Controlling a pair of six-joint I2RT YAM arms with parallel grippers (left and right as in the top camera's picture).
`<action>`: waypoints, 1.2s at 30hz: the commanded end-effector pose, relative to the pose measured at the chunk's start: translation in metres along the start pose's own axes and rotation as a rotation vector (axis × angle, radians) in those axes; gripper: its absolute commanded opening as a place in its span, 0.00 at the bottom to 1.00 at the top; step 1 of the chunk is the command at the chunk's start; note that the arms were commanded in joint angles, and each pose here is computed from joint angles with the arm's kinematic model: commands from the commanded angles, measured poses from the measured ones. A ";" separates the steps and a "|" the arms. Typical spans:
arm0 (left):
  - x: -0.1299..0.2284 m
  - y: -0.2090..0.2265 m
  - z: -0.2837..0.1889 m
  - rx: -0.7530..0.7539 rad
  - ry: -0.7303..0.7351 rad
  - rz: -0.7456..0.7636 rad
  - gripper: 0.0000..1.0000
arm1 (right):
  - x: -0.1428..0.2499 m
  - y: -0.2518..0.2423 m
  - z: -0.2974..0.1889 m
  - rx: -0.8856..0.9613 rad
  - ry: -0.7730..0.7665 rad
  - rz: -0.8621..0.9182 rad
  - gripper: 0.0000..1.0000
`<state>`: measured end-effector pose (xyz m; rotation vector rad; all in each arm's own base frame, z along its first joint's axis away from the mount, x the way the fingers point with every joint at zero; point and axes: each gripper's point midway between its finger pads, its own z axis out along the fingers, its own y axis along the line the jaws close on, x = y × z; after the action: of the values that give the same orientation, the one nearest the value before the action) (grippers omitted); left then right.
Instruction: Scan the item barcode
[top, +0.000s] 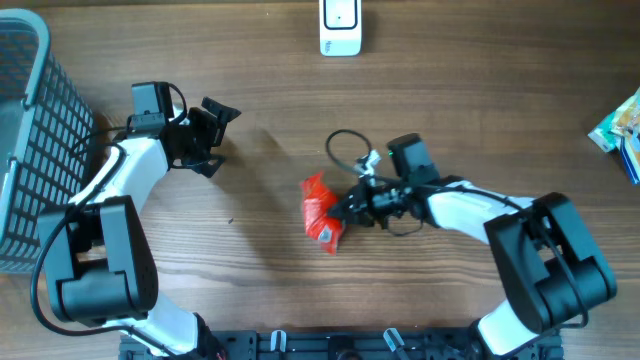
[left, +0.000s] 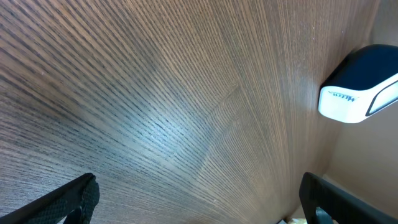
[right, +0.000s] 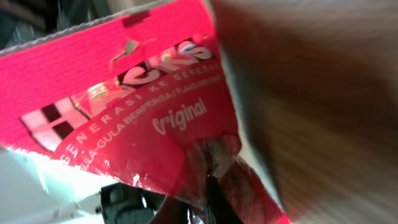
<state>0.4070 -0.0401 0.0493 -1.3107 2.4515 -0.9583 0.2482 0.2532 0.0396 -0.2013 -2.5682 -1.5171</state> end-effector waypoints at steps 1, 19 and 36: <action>-0.001 -0.004 -0.005 0.010 -0.015 0.024 1.00 | -0.031 -0.039 -0.028 0.113 -0.148 0.028 0.13; -0.001 -0.004 -0.005 0.010 -0.015 0.024 1.00 | -0.045 0.014 -0.106 0.347 -0.082 -0.221 0.04; -0.001 -0.004 -0.005 0.010 -0.015 0.024 1.00 | -0.018 -0.020 -0.001 0.311 0.065 -0.215 0.04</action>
<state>0.4069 -0.0401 0.0493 -1.3110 2.4518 -0.9582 0.2716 0.2507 0.0466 0.2560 -2.8555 -1.1812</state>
